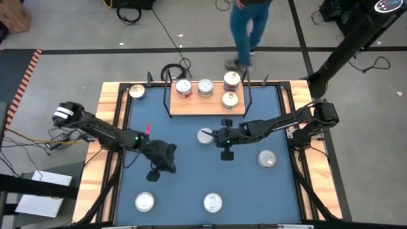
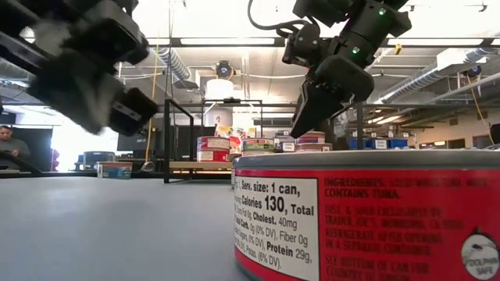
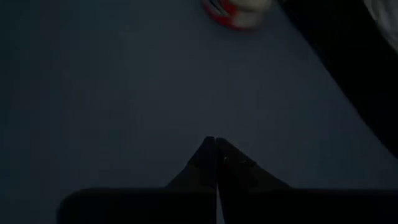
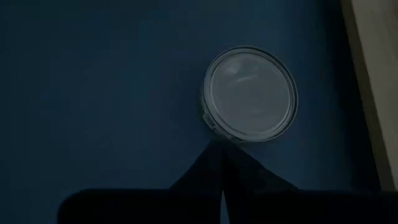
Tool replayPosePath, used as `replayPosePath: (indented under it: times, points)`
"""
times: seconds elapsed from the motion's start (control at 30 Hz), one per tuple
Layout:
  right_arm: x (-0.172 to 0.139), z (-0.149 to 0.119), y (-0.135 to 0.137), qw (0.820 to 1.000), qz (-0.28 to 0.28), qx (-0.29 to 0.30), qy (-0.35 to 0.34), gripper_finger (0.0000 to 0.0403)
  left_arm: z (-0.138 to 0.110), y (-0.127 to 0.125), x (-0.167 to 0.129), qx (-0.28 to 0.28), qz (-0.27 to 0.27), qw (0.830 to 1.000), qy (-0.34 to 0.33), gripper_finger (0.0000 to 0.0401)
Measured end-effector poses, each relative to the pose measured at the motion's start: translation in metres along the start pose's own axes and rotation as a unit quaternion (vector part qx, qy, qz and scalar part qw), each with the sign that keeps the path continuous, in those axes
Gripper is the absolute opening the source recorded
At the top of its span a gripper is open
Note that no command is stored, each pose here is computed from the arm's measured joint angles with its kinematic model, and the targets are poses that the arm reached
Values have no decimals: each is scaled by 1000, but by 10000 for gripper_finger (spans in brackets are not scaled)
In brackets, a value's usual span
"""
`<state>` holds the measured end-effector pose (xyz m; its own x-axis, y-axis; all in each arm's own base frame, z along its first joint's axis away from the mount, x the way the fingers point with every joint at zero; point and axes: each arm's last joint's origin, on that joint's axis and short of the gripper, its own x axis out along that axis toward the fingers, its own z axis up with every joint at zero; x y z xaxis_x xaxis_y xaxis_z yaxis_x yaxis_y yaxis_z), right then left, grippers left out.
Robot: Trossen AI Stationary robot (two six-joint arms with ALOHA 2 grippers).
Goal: Stack canned seafood by type on shelf
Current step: Put the green tuna can on the shelf aligned with the stacked green tuna cans
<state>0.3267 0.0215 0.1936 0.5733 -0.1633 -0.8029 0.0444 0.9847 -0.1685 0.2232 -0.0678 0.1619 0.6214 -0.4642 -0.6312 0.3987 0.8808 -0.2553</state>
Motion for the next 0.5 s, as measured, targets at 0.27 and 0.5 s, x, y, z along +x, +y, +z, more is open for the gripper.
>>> replayPosePath:
  times: [0.27, 0.5]
  points:
    - [0, 0, 0, 1000, -2, -17, -1, 14, 5, -45, 2, -94, -59, 988, 105, 16]
    - [0, 1, -2, 1000, -3, -29, -3, 14, -5, -81, 3, -170, -79, 970, 153, 29]
